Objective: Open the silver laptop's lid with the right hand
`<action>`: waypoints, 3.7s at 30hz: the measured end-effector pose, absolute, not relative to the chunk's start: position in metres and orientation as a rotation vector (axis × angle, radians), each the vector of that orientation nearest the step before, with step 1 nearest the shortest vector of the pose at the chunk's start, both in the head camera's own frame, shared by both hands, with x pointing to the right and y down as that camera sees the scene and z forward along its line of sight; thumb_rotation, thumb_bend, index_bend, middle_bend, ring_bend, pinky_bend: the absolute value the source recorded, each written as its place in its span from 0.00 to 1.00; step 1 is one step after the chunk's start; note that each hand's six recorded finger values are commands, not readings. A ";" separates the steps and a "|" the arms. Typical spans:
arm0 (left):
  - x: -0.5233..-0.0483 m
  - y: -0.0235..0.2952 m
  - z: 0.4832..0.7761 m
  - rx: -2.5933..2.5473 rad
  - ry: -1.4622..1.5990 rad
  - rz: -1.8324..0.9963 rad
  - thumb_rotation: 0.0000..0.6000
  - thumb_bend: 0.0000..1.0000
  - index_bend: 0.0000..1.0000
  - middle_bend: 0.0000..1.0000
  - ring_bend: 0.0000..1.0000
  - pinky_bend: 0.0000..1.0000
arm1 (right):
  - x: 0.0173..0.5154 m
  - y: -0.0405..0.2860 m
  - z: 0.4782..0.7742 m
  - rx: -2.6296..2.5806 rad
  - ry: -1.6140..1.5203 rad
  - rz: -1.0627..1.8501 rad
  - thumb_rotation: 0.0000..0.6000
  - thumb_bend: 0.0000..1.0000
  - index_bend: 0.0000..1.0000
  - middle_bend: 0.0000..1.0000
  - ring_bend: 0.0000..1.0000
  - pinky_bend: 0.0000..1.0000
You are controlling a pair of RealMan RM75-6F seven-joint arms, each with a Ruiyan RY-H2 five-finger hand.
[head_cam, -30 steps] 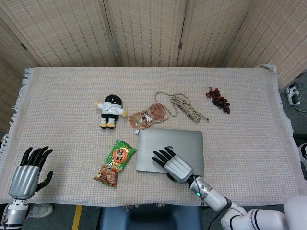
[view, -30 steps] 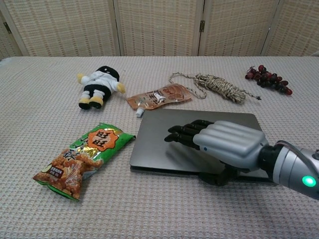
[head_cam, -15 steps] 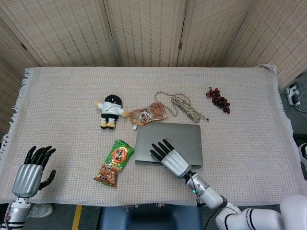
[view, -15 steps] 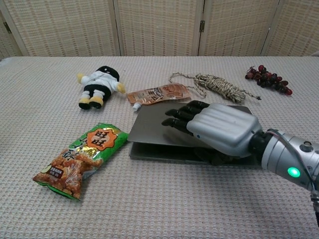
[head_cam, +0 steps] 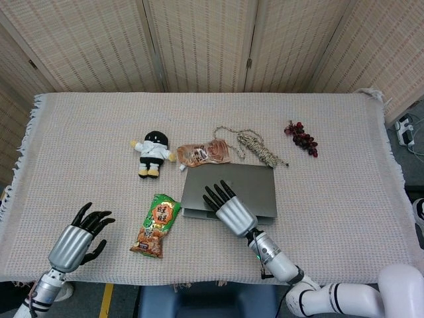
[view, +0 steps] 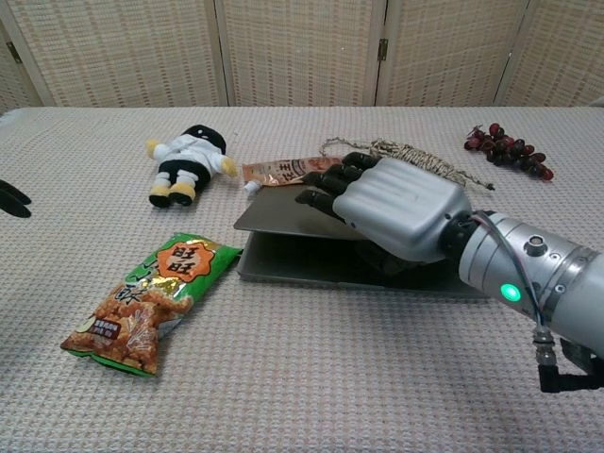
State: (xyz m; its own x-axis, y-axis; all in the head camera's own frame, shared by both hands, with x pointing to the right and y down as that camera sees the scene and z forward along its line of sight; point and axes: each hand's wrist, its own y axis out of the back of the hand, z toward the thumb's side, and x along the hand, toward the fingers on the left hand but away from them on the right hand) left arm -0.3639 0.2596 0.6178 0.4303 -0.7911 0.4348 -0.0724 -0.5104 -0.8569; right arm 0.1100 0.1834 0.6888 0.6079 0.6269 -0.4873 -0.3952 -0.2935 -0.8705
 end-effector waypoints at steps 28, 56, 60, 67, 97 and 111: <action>-0.217 0.249 0.697 -2.005 0.180 -1.043 1.00 0.72 0.03 0.02 0.00 0.00 | 0.103 0.177 0.687 -1.524 -0.203 1.025 1.00 0.60 0.00 0.00 0.00 0.00; -0.192 0.228 0.733 -2.039 0.108 -1.212 1.00 0.79 0.02 0.07 0.00 0.00 | 0.106 0.171 0.699 -1.507 -0.202 1.072 1.00 0.60 0.00 0.00 0.00 0.00; -0.191 0.227 0.733 -2.040 0.110 -1.215 1.00 0.79 0.02 0.07 0.00 0.00 | 0.110 0.168 0.702 -1.507 -0.204 1.091 1.00 0.60 0.00 0.00 0.00 0.00; -0.191 0.227 0.731 -2.037 0.110 -1.215 1.00 0.79 0.02 0.07 0.00 0.00 | 0.120 0.158 0.696 -1.505 -0.249 1.104 1.00 0.60 0.00 0.00 0.00 0.00; -0.189 0.227 0.728 -2.020 0.115 -1.227 1.00 0.79 0.04 0.07 0.00 0.00 | 0.182 0.041 0.653 -1.500 -0.598 1.265 1.00 0.60 0.00 0.00 0.00 0.00; -0.187 0.228 0.727 -2.017 0.110 -1.229 1.00 0.79 0.04 0.07 0.00 0.00 | 0.199 0.005 0.654 -1.437 -0.637 1.343 1.00 0.60 0.00 0.00 0.00 0.00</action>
State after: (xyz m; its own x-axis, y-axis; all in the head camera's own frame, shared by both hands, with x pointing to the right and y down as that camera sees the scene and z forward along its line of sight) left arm -0.1873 0.2278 0.7273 0.5336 -0.4323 0.7269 0.2967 -0.7091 -0.6396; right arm 0.1993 0.0049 0.6537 0.2371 0.8871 -0.3960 -0.2549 -0.3366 -0.9065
